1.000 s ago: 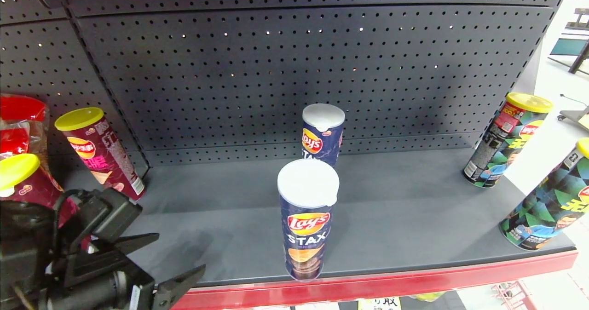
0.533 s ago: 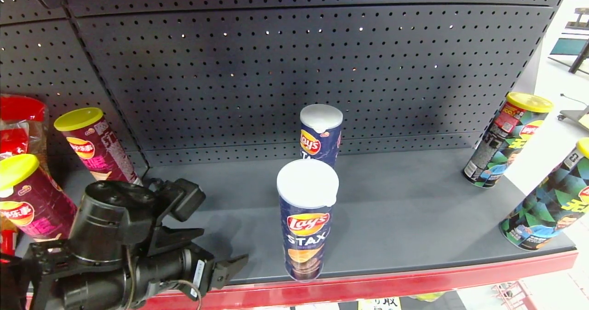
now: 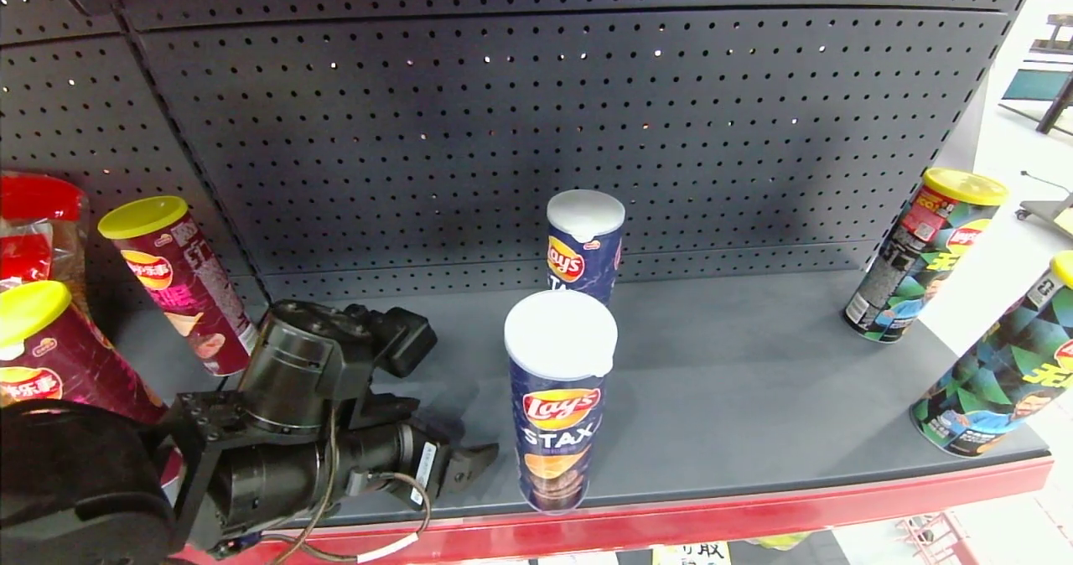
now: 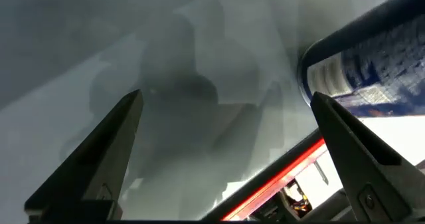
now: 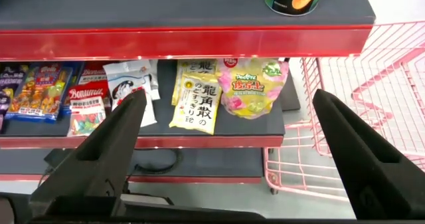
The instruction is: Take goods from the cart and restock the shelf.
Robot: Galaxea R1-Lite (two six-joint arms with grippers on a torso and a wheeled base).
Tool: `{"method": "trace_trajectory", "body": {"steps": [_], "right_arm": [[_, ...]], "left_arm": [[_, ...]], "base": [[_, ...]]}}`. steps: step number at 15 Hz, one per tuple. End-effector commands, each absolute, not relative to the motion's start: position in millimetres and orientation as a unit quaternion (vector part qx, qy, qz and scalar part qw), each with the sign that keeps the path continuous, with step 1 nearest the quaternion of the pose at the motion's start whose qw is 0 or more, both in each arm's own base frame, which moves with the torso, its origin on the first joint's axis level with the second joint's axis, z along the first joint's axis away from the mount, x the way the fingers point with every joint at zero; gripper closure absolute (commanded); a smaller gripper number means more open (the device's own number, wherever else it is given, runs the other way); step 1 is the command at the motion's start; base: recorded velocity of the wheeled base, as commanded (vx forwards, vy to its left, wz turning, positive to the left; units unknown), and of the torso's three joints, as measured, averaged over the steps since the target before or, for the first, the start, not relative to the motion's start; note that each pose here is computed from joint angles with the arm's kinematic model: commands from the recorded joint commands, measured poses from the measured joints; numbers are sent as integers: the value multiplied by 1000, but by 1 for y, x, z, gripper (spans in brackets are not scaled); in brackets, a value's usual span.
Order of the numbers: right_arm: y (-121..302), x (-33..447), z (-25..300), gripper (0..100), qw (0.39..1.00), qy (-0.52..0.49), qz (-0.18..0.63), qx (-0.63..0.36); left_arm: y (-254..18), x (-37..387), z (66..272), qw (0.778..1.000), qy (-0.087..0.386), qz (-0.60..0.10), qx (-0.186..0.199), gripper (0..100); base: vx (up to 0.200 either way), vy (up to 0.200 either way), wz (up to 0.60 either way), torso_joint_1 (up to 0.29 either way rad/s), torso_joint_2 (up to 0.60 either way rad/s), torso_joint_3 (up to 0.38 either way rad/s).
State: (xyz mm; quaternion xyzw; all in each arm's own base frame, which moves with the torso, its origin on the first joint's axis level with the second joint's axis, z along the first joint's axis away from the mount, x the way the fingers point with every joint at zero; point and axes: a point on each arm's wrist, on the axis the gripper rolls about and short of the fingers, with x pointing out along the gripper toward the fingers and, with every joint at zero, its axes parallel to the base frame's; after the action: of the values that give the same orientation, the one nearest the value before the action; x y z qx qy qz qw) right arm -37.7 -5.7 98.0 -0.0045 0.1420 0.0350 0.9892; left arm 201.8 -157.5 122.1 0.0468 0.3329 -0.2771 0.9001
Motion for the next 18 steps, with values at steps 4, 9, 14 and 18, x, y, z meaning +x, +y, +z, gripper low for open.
{"method": "trace_trajectory", "body": {"steps": [4,9,14,18], "right_arm": [[-5,-35,95,0,989,142,35,-5],[-5,-35,95,0,989,141,35,-5],[-5,-35,95,0,989,141,35,-5],[-5,-35,95,0,989,141,35,-5]], "left_arm": [[-161,206,117,897,341,-277,51,0],[-169,204,116,889,343,-296,55,0],[-174,206,114,888,345,-299,58,0],[-182,211,116,888,339,-305,57,0]], "base": [[0,0,0,0,0,0],[0,0,0,0,0,0],[0,0,0,0,0,0],[0,0,0,0,0,0]]}}
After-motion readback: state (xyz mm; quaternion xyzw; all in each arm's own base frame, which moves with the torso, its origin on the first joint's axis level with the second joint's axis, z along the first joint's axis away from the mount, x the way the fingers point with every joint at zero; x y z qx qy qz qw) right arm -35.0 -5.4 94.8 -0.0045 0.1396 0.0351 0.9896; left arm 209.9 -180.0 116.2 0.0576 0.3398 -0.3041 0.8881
